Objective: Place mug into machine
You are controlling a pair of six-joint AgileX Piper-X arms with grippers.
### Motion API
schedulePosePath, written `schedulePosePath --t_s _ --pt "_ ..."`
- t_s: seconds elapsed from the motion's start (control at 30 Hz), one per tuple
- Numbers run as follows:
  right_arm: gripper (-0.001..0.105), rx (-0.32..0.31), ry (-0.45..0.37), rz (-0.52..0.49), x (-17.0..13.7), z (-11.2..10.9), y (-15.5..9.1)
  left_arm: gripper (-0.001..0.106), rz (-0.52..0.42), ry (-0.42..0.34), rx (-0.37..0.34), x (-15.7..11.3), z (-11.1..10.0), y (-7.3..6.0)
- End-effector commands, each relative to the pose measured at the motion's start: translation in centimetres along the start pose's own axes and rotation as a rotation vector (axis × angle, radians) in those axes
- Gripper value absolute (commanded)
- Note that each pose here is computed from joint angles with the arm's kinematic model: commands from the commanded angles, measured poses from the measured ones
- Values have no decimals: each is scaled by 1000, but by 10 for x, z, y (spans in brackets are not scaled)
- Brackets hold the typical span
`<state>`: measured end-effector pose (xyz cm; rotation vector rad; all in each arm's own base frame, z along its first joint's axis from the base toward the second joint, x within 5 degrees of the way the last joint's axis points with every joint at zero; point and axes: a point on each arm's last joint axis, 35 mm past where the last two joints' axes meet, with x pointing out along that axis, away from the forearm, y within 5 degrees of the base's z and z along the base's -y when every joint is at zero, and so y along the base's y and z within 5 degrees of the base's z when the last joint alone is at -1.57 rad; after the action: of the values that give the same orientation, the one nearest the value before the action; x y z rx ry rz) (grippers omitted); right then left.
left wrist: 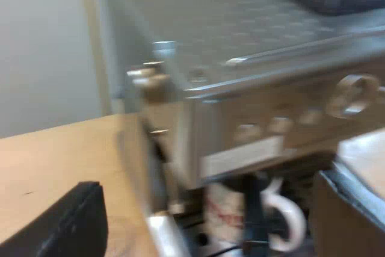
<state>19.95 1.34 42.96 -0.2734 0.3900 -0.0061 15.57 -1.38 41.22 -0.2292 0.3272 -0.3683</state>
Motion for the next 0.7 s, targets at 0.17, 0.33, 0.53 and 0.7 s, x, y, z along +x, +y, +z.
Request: schedulePosePath --t_s 0.17,0.33,0.53,0.7 --pt "55 31 19 -72 -18 -21 -27 71 17 -49 24 -20 3 -5" --pt "55 32 -1 -85 -37 -38 -22 71 -21 -41 69 -38 -4 -17" --pt "55 32 16 -90 -67 -65 -13 71 -53 -46 90 -64 -14 -29" --pt "55 31 -20 -95 -93 -81 -7 71 -61 -101 111 -90 -26 -36"
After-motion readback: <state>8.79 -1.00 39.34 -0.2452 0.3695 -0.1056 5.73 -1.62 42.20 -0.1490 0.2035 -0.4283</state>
